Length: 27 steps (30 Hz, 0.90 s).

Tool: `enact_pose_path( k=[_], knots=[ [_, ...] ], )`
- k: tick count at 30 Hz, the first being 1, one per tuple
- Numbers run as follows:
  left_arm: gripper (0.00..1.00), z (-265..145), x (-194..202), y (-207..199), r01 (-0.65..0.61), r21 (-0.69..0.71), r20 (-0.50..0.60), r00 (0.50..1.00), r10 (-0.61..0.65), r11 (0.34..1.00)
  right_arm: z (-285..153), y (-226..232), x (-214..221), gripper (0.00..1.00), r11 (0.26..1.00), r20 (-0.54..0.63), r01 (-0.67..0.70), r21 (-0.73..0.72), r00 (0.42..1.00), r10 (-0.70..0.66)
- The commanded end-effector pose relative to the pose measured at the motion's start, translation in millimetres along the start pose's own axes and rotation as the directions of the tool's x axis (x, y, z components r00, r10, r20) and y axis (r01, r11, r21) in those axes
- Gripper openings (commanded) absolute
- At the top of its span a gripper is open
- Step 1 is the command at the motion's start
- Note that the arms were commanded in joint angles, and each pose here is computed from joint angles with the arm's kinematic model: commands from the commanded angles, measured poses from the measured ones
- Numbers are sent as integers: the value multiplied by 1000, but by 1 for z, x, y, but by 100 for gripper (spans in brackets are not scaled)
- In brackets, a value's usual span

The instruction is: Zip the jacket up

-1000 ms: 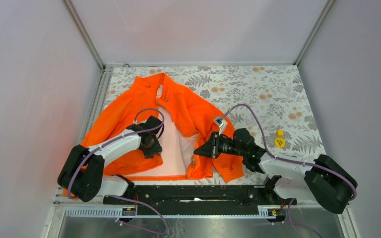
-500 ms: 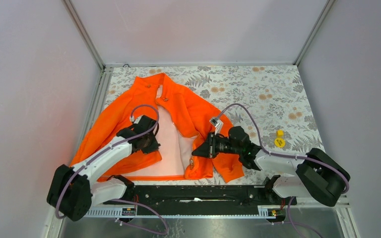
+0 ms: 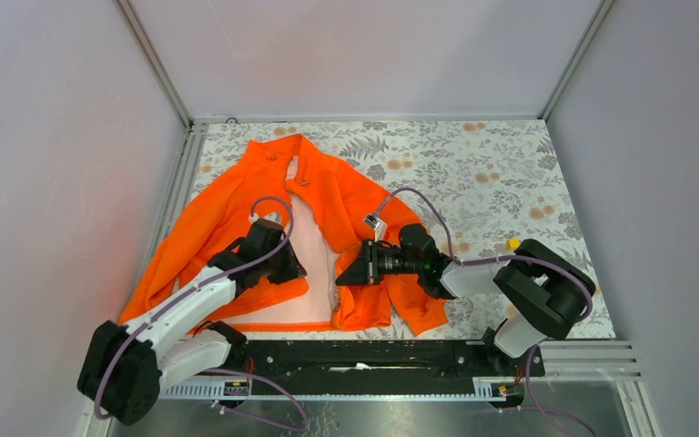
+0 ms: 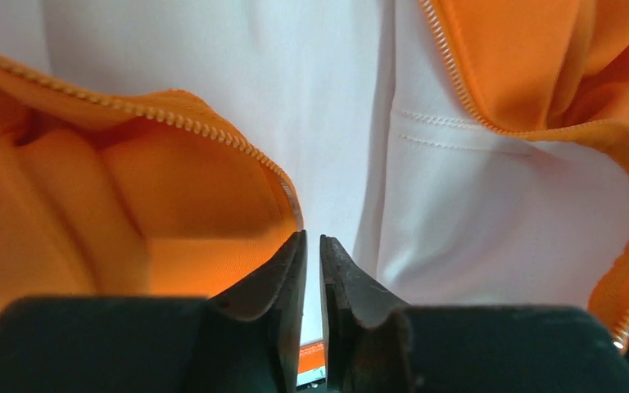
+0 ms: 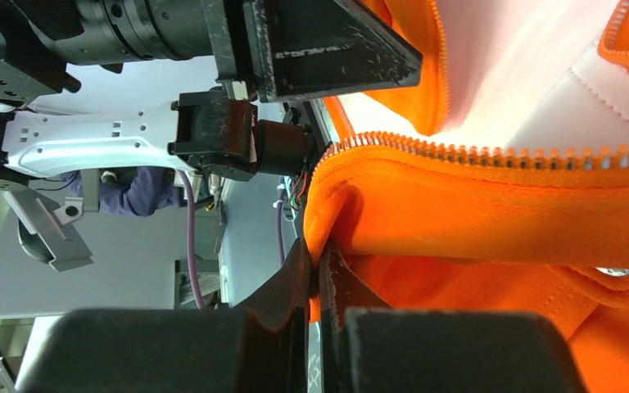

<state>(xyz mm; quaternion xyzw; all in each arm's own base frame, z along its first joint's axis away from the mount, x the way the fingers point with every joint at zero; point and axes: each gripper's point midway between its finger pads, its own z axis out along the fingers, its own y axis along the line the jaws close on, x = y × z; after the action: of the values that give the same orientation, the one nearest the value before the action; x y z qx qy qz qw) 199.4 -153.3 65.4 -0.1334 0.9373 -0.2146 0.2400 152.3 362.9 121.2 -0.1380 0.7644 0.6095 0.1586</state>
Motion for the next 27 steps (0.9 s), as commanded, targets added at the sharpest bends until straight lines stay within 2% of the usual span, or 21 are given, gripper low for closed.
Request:
enact_pose_path(
  k=[1,4,9,11,14,18,27],
  knots=[
    [20,13,8,-11,-44,60,-63,997,47,997,8,25,-9,0,994,10,25,-105,1000,-24],
    [23,16,13,-3,-20,20,-79,997,22,1000,8,23,-8,0,995,9,22,-102,1000,-21],
    [42,8,13,1,6,-16,-47,999,-7,1000,6,19,-4,0,996,3,17,-92,1000,-17],
    [54,2,11,0,18,-25,-37,999,-19,1000,6,18,-3,0,996,3,16,-93,1000,-15],
    [67,-3,3,12,53,-114,7,999,-52,992,7,16,-1,0,995,-2,7,-99,1000,-7],
    [71,-5,-11,25,104,-237,61,994,-92,966,6,18,0,0,993,-4,2,-116,1000,-3],
    [70,11,-19,27,107,-313,52,994,-95,944,2,22,2,0,992,3,5,-127,1000,-5]
  ],
)
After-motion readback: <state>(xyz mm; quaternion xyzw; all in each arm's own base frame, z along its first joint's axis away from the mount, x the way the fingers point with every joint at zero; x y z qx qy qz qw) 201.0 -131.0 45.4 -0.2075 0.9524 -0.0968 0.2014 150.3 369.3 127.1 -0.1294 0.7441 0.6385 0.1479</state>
